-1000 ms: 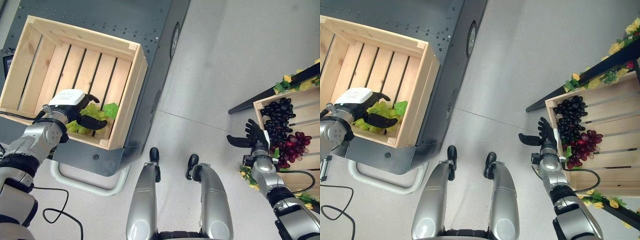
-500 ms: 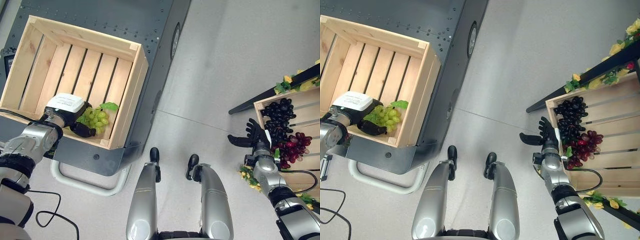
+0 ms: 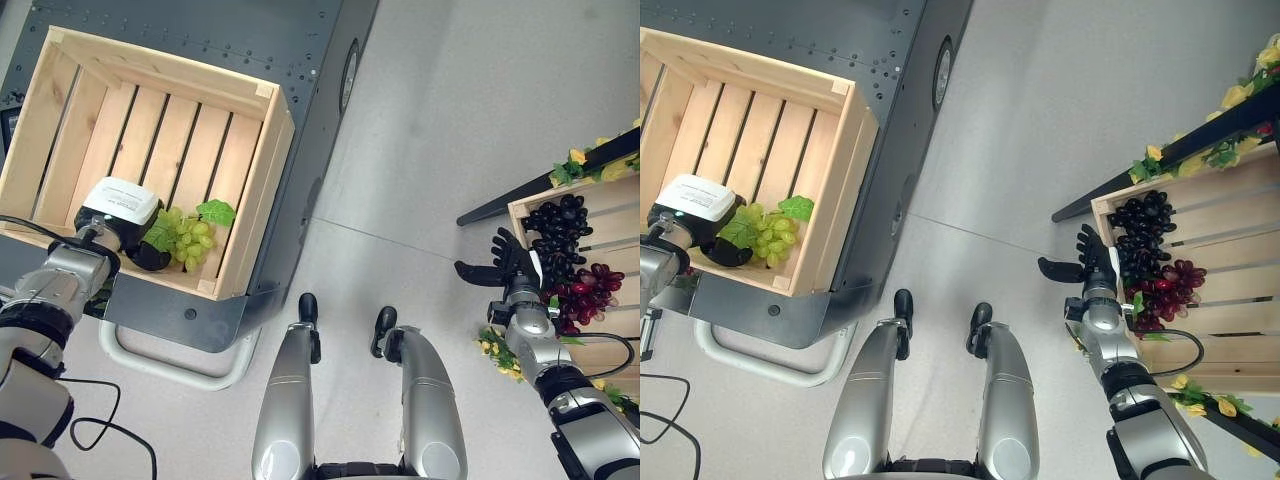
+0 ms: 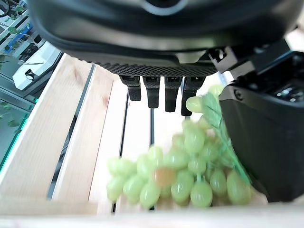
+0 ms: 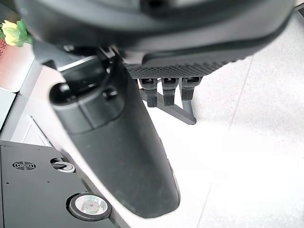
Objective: Pick up the fruits from the basket on one side to the basket on the other side
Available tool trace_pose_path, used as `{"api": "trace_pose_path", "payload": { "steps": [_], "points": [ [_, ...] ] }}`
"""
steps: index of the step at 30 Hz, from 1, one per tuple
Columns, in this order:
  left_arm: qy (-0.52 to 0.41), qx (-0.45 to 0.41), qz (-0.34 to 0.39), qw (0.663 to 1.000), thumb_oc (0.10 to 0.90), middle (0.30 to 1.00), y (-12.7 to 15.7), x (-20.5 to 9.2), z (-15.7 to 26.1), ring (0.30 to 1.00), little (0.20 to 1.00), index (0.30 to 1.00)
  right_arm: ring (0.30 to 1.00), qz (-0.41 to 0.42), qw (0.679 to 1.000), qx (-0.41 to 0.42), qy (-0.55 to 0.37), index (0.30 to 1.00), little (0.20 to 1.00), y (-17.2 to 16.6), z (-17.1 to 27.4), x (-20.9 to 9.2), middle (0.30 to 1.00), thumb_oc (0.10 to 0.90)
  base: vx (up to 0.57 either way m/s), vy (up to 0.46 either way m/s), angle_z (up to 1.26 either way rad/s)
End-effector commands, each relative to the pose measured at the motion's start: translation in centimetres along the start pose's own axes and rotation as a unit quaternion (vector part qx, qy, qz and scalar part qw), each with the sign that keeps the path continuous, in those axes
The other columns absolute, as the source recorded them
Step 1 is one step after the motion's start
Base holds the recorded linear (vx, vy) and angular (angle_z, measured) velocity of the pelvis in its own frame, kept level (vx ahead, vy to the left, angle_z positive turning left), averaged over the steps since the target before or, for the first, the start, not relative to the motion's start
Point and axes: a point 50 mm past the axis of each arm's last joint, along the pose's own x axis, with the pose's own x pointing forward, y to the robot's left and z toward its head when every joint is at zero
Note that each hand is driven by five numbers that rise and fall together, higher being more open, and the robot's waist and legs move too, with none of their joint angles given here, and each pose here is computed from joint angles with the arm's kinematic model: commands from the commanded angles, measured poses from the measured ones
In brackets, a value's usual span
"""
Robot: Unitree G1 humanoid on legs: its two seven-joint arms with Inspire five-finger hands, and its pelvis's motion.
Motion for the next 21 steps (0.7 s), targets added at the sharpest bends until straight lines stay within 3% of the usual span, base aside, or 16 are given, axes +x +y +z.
{"api": "trace_pose_path", "payload": {
  "steps": [1,16,21],
  "points": [
    [0.059,0.042,-0.001,0.997,0.800,0.900,-0.4,-0.4,-2.4,0.900,0.900,0.900,0.900,-0.044,0.996,0.015,-0.078,0.900,0.900,-3.8,4.0,1.2,0.900,0.800,-0.03,0.011,0.01],
    [-0.045,-0.082,0.053,0.994,0.800,0.900,1.3,0.8,1.7,0.900,0.900,0.900,0.900,-0.040,0.995,0.026,-0.084,0.900,0.900,-3.1,4.7,1.5,0.900,0.800,-0.02,-0.001,0.00],
    [-0.057,-0.061,0.045,0.995,0.800,0.900,1.8,1.1,1.9,0.900,0.900,0.900,0.900,-0.046,0.995,0.031,-0.087,0.900,0.900,-3.4,4.8,1.6,0.900,0.800,0.00,0.000,0.00]
  ]
}}
